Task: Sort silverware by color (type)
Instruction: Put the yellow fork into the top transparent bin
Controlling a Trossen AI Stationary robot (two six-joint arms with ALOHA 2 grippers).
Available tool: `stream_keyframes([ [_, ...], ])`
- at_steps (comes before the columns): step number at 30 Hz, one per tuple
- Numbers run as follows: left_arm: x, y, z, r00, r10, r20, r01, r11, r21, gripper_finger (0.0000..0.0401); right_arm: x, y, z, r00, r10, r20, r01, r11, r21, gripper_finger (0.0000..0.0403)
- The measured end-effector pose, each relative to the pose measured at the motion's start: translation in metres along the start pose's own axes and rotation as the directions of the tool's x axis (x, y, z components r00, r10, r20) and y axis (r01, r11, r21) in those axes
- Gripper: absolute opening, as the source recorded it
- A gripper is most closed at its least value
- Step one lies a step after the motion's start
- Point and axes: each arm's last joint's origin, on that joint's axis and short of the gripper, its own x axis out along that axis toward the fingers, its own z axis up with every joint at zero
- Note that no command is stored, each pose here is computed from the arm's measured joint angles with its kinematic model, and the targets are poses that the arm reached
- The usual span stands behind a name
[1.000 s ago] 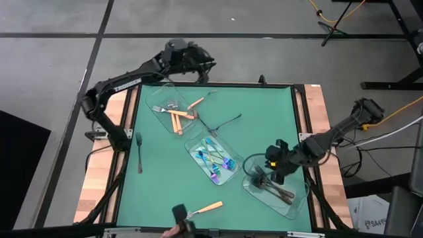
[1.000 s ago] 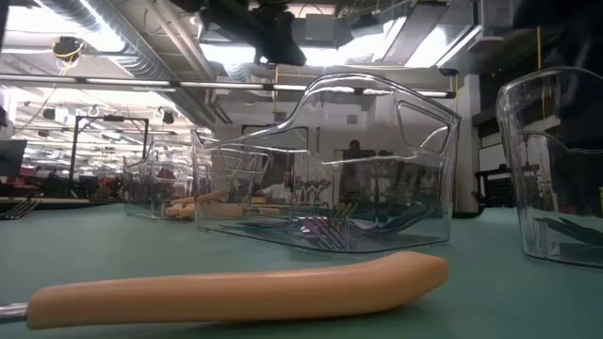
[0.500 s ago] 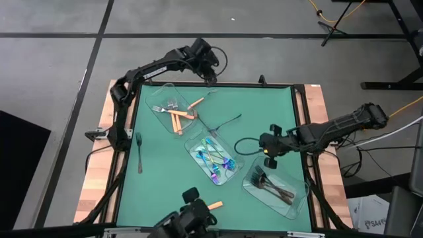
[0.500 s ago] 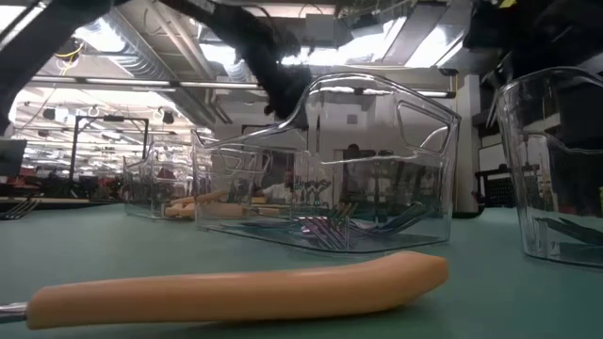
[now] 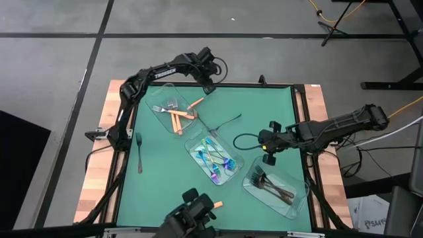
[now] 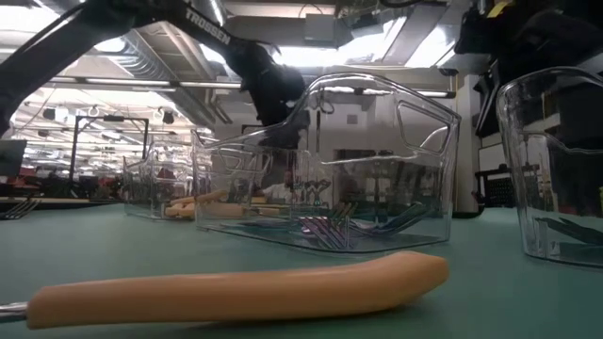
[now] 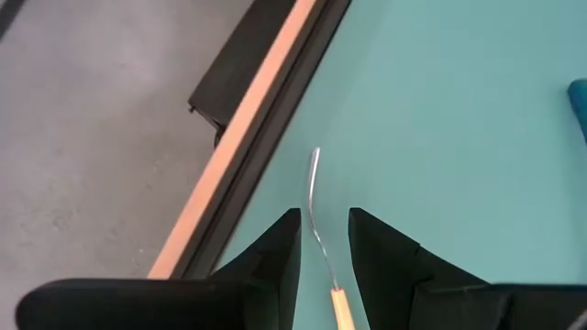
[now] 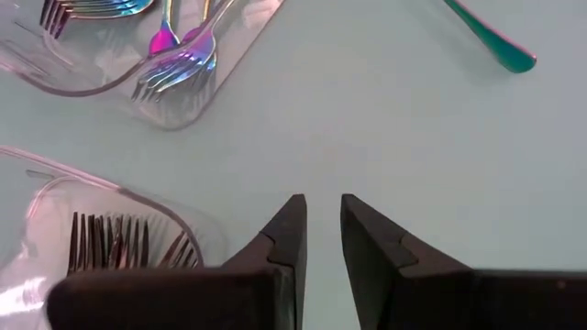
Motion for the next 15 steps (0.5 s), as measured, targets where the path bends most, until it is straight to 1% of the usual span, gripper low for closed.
stream_keyframes([
  [10, 0.015, -0.002, -0.012, 0.994, -0.02, -0.105, 0.019, 1.0, -0.01, 0.0089, 0.0, 0.0, 0.0, 1.0, 0.0, 0.0, 0.0, 1.0, 0.0, 0.0057],
  [15, 0.028, -0.006, -0.028, 0.984, -0.041, -0.176, 0.039, 0.999, -0.014, 0.0089, 0.0, 0.0, 0.0, 1.0, 0.001, 0.0, -0.001, 1.0, 0.0, 0.0057],
])
